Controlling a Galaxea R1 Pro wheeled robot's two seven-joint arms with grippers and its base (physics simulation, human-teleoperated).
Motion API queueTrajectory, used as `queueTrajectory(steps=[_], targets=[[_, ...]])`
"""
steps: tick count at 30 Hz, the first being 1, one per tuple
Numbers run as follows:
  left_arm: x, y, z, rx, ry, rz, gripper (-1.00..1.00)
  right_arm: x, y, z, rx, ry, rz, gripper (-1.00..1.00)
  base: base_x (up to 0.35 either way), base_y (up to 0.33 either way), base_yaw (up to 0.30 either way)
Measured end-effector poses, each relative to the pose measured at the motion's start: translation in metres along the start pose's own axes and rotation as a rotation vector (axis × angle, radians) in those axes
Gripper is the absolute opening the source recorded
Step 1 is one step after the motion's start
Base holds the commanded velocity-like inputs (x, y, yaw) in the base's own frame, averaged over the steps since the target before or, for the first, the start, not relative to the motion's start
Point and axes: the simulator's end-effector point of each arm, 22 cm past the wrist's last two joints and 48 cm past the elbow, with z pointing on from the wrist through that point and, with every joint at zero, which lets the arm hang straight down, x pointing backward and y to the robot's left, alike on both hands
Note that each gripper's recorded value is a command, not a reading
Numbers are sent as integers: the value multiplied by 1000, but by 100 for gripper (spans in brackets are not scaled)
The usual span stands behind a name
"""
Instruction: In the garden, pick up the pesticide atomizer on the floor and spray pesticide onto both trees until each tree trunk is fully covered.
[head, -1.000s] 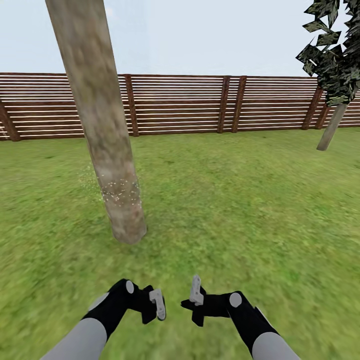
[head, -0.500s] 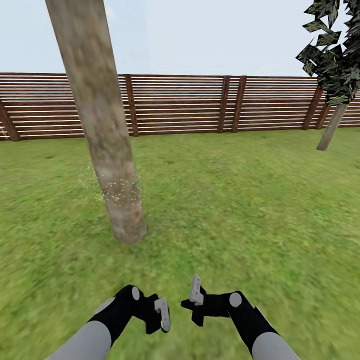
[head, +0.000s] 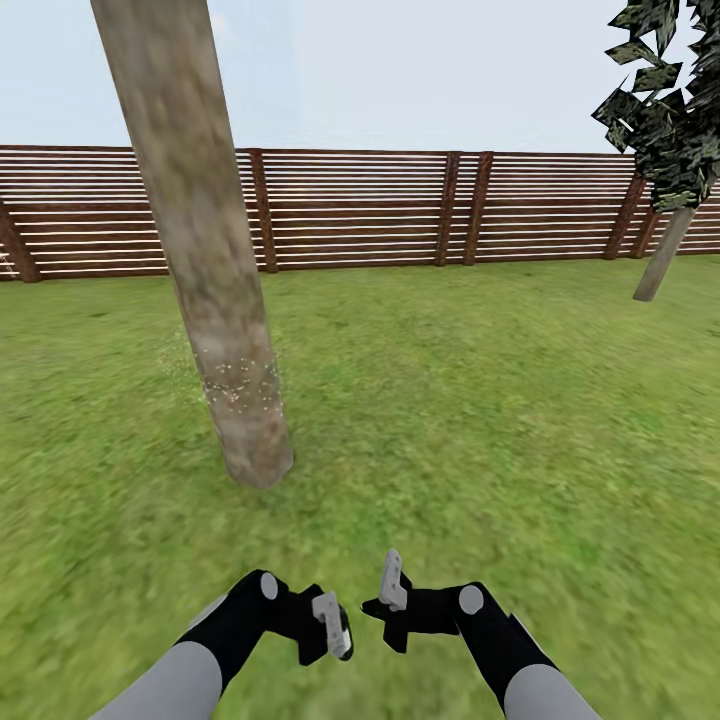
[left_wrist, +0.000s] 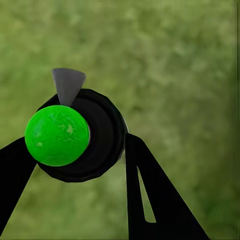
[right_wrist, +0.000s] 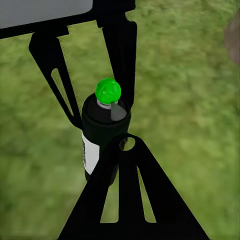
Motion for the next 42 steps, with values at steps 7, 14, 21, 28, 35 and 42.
queueTrajectory(steps=[7,14,21,28,35,42], targets=[[-7,-8,1,33,-22,-18,-100,0,0,0,1,0,0,-100,0,0,0],[-16,-11,2,44,-54,-37,-100,0,0,0,2,0,0,-100,0,0,0],[-24,-19,3,75,-72,-44,-100,0,0,0,2,0,0,-100,0,0,0],[-32,-16,2,64,-108,-71,-100,0,0,0,2,0,0,-100,0,0,0],[-38,-18,4,68,-117,-68,-100,0,0,0,2,0,0,-100,0,0,0],[-43,-18,4,67,-138,-81,-100,0,0,0,2,0,0,-100,0,0,0]])
